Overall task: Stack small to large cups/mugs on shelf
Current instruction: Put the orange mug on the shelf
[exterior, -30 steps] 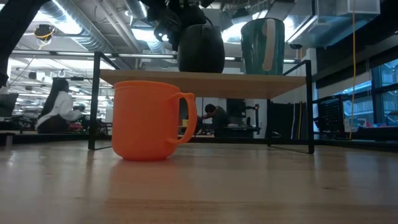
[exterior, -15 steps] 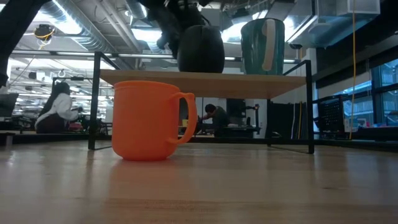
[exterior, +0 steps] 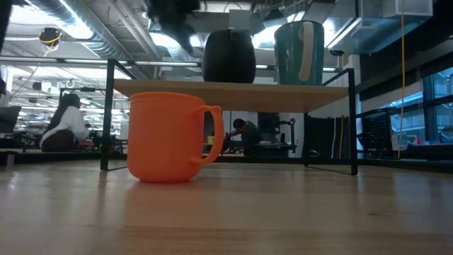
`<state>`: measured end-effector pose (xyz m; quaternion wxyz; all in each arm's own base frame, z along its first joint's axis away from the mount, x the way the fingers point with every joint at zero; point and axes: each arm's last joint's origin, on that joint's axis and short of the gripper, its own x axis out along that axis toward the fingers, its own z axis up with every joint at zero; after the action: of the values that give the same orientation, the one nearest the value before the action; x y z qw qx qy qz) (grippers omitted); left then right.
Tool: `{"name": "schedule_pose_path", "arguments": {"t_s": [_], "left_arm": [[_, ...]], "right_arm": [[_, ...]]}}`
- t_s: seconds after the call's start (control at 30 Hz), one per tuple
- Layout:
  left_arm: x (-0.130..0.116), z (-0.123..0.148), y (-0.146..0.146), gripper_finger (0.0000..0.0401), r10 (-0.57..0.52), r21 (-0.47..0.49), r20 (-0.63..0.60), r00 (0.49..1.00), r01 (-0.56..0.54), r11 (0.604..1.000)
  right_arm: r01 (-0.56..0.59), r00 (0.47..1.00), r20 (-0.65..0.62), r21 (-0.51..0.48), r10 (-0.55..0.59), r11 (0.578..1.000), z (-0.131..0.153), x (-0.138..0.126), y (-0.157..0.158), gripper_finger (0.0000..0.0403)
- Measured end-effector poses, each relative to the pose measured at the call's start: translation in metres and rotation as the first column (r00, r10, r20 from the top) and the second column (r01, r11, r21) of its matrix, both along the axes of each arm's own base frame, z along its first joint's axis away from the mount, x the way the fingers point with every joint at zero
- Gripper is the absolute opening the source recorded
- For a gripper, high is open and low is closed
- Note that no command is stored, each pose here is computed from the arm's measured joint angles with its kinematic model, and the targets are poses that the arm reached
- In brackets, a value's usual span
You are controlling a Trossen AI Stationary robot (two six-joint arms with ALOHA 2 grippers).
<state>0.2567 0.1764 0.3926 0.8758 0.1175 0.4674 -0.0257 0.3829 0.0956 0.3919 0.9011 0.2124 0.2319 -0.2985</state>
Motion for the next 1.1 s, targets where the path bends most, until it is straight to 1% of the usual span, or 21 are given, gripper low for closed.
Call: {"name": "schedule_pose_path", "arguments": {"t_s": [0.07,0.13,0.2,0.3,0.43,0.57,0.7,0.8,0.87,0.97,1.03,1.1], "left_arm": [[-0.014,0.011,-0.013,0.0021,0.007,-0.046,0.030,1.000,-0.006,0.999],[-0.027,0.017,-0.026,0.0021,0.027,-0.058,0.048,0.998,-0.024,0.998],[-0.039,0.018,-0.039,0.0021,0.067,-0.052,0.043,0.997,-0.065,0.997],[-0.063,0.011,-0.060,0.0021,0.150,-0.074,0.020,0.988,-0.148,0.986],[-0.098,-0.007,-0.095,0.0022,0.235,-0.118,-0.003,0.972,-0.233,0.965],[-0.131,-0.024,-0.127,0.0038,0.335,-0.175,0.009,0.942,-0.328,0.928],[-0.156,-0.035,-0.149,0.0062,0.426,-0.293,0.024,0.904,-0.401,0.868],[-0.167,-0.043,-0.160,0.0075,0.470,-0.380,0.001,0.883,-0.434,0.817],[-0.172,-0.047,-0.165,0.0081,0.496,-0.420,-0.025,0.868,-0.459,0.783],[-0.173,-0.054,-0.172,0.0082,0.511,-0.468,-0.078,0.856,-0.484,0.739],[-0.171,-0.060,-0.178,0.0081,0.502,-0.487,-0.123,0.856,-0.493,0.721],[-0.165,-0.065,-0.184,0.0081,0.475,-0.502,-0.155,0.866,-0.483,0.717]], "right_arm": [[-0.018,0.999,0.036,-0.021,0.019,1.000,0.012,-0.006,-0.002,0.0102],[-0.034,0.996,0.078,-0.031,0.036,0.999,0.023,-0.011,-0.003,0.0109],[-0.041,0.993,0.105,-0.050,0.046,0.998,0.031,-0.015,-0.004,0.0119],[-0.043,0.990,0.128,-0.059,0.051,0.997,0.040,-0.022,-0.003,0.0136],[-0.040,0.989,0.141,-0.064,0.049,0.997,0.044,-0.029,0.002,0.0158],[-0.046,0.988,0.143,-0.069,0.056,0.997,0.045,-0.031,0.007,0.0177],[-0.038,0.987,0.153,-0.054,0.046,0.998,0.045,-0.032,0.007,0.0186],[-0.036,0.987,0.154,-0.053,0.044,0.998,0.045,-0.032,0.007,0.0187],[-0.036,0.987,0.154,-0.053,0.044,0.998,0.045,-0.032,0.007,0.0187],[-0.039,0.987,0.155,-0.051,0.046,0.998,0.045,-0.032,0.008,0.0187],[-0.040,0.987,0.156,-0.055,0.048,0.998,0.045,-0.033,0.011,0.0187],[-0.059,0.986,0.149,-0.069,0.068,0.996,0.045,-0.035,0.017,0.0187]]}}
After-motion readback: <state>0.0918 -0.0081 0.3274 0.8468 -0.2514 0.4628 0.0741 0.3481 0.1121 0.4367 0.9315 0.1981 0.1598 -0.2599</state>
